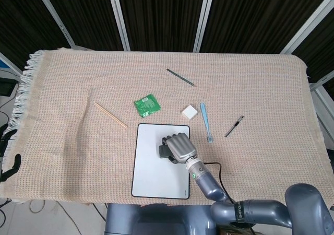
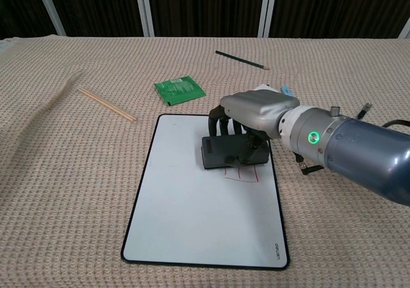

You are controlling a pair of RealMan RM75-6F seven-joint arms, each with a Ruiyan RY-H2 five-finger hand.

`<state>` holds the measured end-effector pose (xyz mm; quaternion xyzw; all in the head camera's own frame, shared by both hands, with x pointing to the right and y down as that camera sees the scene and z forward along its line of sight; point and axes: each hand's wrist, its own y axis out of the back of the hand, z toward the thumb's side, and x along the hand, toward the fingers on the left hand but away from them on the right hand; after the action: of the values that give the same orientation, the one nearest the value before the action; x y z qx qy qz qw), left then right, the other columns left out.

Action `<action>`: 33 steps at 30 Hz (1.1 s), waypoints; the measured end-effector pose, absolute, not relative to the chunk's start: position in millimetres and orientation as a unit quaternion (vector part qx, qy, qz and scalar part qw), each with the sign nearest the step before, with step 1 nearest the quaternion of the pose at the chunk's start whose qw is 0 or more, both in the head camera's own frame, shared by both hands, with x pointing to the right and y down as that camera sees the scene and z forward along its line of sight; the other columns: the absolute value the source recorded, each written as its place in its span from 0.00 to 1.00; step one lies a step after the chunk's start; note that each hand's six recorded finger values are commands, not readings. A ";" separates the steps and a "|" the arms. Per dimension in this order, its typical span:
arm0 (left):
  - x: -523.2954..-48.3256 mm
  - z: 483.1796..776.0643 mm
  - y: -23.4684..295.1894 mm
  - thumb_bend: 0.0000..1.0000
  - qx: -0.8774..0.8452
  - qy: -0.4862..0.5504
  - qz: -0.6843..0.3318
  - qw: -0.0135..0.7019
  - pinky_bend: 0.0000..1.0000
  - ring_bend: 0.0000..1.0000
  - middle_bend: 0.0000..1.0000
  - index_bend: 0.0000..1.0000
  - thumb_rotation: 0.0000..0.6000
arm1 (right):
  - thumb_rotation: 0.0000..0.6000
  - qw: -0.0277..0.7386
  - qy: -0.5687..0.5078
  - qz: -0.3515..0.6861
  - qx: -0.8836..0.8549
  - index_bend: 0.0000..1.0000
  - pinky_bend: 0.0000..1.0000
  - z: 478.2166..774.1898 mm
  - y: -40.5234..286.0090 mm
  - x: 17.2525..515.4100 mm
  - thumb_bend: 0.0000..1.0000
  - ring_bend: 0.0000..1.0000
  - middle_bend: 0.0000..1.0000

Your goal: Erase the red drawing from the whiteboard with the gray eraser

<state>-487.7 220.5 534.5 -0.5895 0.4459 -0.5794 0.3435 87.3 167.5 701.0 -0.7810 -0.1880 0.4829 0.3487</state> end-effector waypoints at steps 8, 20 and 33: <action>-487.0 535.1 221.0 0.47 -0.589 0.444 -0.580 0.345 0.00 0.00 0.01 0.14 1.00 | 1.00 0.355 -0.167 0.467 -0.793 0.51 0.49 693.7 193.8 88.6 0.43 0.46 0.49; -486.6 534.9 221.4 0.47 -0.589 0.444 -0.580 0.346 0.00 0.00 0.01 0.14 1.00 | 1.00 0.359 -0.137 0.453 -0.805 0.51 0.49 683.1 228.0 101.3 0.43 0.46 0.48; -487.7 533.8 220.1 0.47 -0.587 0.447 -0.579 0.347 0.00 0.00 0.01 0.14 1.00 | 1.00 0.367 -0.176 0.477 -0.779 0.51 0.49 705.3 193.2 106.8 0.43 0.46 0.48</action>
<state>-487.7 220.1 533.8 -0.5869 0.4470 -0.5793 0.3466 106.8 193.2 705.3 -0.7789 -0.1755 0.4775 0.3669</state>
